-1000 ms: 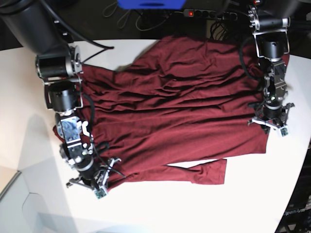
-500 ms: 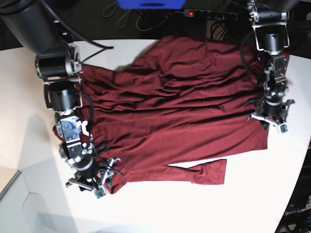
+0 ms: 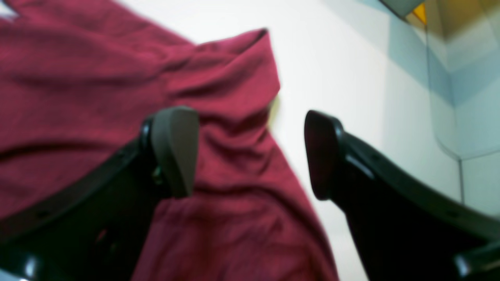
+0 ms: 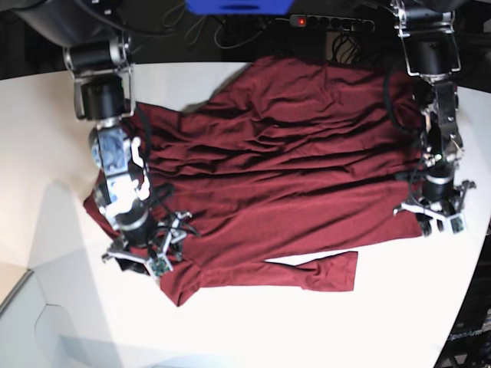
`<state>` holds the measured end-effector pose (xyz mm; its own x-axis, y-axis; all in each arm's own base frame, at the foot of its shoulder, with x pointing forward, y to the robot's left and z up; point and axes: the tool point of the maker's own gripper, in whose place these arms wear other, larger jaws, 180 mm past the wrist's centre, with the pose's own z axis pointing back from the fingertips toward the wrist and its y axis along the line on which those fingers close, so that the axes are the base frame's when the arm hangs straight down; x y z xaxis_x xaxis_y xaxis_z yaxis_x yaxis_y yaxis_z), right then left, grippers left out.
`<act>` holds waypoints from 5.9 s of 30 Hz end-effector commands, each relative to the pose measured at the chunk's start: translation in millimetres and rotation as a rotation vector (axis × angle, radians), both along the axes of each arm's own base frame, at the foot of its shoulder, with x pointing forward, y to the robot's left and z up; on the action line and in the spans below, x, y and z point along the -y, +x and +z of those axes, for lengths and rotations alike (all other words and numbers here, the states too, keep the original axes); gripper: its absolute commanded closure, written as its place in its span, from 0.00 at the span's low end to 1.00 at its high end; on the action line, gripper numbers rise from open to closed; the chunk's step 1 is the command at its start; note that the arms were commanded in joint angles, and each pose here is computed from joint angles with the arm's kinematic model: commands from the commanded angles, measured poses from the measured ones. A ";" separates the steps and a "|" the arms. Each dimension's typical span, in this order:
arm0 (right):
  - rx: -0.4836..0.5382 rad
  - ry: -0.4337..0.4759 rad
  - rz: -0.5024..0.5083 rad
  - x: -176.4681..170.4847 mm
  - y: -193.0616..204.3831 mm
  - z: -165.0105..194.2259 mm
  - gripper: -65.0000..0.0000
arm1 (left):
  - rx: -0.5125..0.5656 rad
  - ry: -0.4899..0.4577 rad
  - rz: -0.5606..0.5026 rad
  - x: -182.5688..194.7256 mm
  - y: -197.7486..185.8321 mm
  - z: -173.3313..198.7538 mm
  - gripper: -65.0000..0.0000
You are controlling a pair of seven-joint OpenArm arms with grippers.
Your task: Layout the t-shirt on the table in an organized manner, then fold the t-shirt properly
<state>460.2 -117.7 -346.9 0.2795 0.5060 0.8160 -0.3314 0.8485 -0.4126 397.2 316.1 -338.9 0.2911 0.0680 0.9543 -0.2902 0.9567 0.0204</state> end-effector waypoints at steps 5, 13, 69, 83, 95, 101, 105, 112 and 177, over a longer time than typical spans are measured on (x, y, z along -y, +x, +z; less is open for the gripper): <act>0.014 0.086 0.034 -39.1 -32.7 -3.8 0.34 | 0.096 -0.019 0.007 3.5 37.1 31.8 0.69; -0.117 0.074 0.019 -31.0 -59.9 -55.4 0.34 | -0.035 -0.094 -0.033 40.5 46.0 -25.8 0.69; -0.060 -0.006 0.079 13.6 -125.8 -17.7 0.34 | -0.024 0.027 -0.202 101.5 125.7 -26.4 0.69; -0.090 -0.004 0.080 13.2 -135.8 -27.4 0.34 | -0.088 0.042 -0.268 128.5 107.9 -56.4 0.69; -0.084 -0.002 0.084 11.5 -132.5 -25.7 0.34 | -0.214 0.052 -0.246 103.7 52.6 -112.6 0.69; -0.058 -0.004 0.083 12.1 -122.8 -17.0 0.34 | -0.198 0.078 -0.251 92.5 36.6 -112.3 0.69; -0.025 -0.001 0.082 11.7 -106.7 -6.2 0.34 | -0.230 0.066 -0.273 102.1 29.2 -112.2 0.69; -0.060 0.071 0.056 0.3 -58.9 -18.9 0.34 | -0.226 0.083 -0.293 99.6 20.9 -103.0 0.69; -0.123 0.037 0.083 -2.2 -150.2 -38.2 0.34 | -0.244 0.057 -0.254 116.8 90.1 -93.2 0.69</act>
